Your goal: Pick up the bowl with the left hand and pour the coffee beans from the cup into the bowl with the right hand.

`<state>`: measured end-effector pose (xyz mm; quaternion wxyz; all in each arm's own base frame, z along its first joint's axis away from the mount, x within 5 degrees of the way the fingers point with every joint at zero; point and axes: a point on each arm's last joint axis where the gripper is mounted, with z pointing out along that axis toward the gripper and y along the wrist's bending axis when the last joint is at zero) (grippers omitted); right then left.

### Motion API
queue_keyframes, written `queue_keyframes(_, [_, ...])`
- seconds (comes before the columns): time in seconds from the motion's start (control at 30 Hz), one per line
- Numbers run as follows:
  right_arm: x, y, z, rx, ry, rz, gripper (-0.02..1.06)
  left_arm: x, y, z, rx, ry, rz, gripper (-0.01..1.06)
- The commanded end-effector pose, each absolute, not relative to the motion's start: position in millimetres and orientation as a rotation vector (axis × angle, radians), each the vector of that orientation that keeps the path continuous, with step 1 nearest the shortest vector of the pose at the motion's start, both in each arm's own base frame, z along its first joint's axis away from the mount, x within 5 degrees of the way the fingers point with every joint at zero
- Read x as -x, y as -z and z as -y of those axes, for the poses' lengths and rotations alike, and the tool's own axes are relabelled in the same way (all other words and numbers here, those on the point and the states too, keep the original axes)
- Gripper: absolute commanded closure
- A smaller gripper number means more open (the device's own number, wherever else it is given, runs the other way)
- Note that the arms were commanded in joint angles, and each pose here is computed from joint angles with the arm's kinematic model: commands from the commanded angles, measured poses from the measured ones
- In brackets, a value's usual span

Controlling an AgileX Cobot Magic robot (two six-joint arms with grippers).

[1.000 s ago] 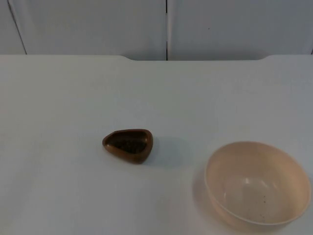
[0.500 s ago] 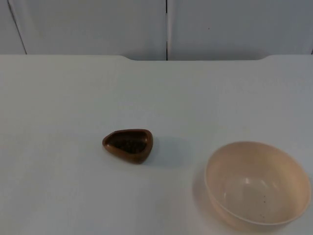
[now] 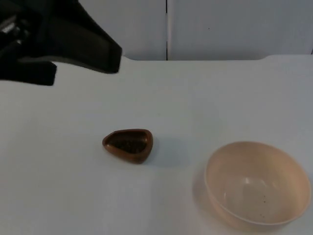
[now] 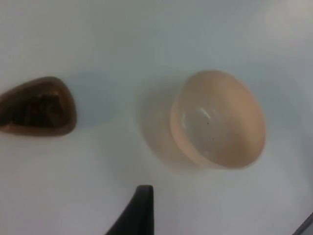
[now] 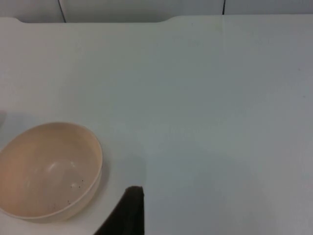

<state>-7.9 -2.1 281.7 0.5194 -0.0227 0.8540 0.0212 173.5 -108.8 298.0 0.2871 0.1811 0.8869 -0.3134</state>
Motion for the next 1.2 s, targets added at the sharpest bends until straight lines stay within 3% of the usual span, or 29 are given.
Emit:
queue_keyframes(0.0, [7, -280, 2, 0.047, -0.04, -2.045, -0.01, -179, -292, 118, -0.5, 0.82, -2.388, 0.09])
queue_keyframes(0.4, [7, -280, 2, 0.047, -0.04, -2.045, -0.01, -202, -258, 171, -0.603, 0.808, -2.549, 0.09])
queue_keyframes(1.17, [7, -280, 2, 0.047, -0.04, -2.045, -0.01, -242, -173, 215, -0.339, 0.72, -2.817, 0.09])
